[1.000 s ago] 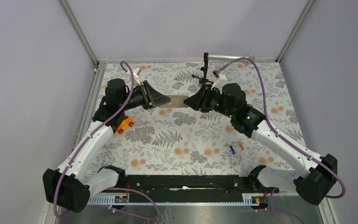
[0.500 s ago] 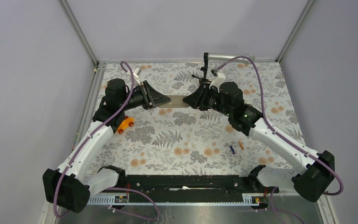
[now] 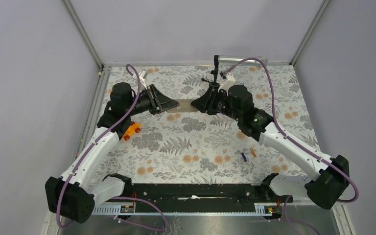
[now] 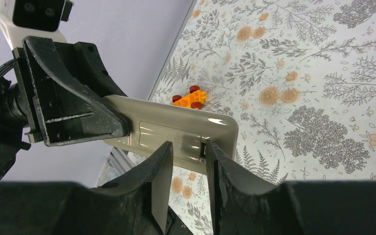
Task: Load the batteries into the remote control
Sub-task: Remove the battery cover from the remote control.
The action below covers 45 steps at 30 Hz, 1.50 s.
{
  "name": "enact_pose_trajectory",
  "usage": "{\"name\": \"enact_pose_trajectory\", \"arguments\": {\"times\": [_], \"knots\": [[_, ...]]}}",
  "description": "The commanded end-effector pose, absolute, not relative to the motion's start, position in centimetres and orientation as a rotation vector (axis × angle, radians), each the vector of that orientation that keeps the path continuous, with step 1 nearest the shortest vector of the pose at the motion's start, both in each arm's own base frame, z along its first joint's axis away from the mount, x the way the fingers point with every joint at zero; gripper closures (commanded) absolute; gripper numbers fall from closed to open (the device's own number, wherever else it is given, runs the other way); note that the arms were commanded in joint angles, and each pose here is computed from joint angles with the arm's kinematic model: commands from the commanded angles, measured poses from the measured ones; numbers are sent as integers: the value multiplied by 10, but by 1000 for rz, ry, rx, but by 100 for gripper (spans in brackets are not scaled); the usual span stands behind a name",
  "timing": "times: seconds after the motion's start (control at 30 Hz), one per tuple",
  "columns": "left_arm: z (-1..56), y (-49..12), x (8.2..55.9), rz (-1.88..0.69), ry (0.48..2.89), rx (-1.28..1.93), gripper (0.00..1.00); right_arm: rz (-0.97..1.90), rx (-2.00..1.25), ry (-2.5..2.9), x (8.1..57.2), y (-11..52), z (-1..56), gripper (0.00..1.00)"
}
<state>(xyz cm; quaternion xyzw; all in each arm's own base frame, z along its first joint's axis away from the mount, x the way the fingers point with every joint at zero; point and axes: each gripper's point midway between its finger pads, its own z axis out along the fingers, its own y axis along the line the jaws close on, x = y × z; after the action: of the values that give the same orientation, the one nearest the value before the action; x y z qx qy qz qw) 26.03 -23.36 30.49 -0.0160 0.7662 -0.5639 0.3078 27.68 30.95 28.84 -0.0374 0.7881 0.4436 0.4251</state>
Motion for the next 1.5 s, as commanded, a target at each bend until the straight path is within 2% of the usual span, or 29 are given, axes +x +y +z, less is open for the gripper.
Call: {"name": "enact_pose_trajectory", "arguments": {"times": [0.0,0.27,0.47,0.77,1.2,1.47], "knots": [[345,-240,252,-1574,1858,85,100,1078,-101,1971,281,317,292,63],[356,-241,243,-1608,1802,141,100,996,-8,2095,285,311,265,65],[369,-244,234,-1689,1754,177,100,1353,-131,2018,253,345,285,64],[371,-246,231,-1724,1767,190,100,1643,-286,1883,218,360,307,62],[367,-249,226,-1802,1788,158,100,1817,-354,1724,199,359,319,61],[338,-259,225,-1789,1914,144,100,1841,-385,1635,198,359,329,62]]}}
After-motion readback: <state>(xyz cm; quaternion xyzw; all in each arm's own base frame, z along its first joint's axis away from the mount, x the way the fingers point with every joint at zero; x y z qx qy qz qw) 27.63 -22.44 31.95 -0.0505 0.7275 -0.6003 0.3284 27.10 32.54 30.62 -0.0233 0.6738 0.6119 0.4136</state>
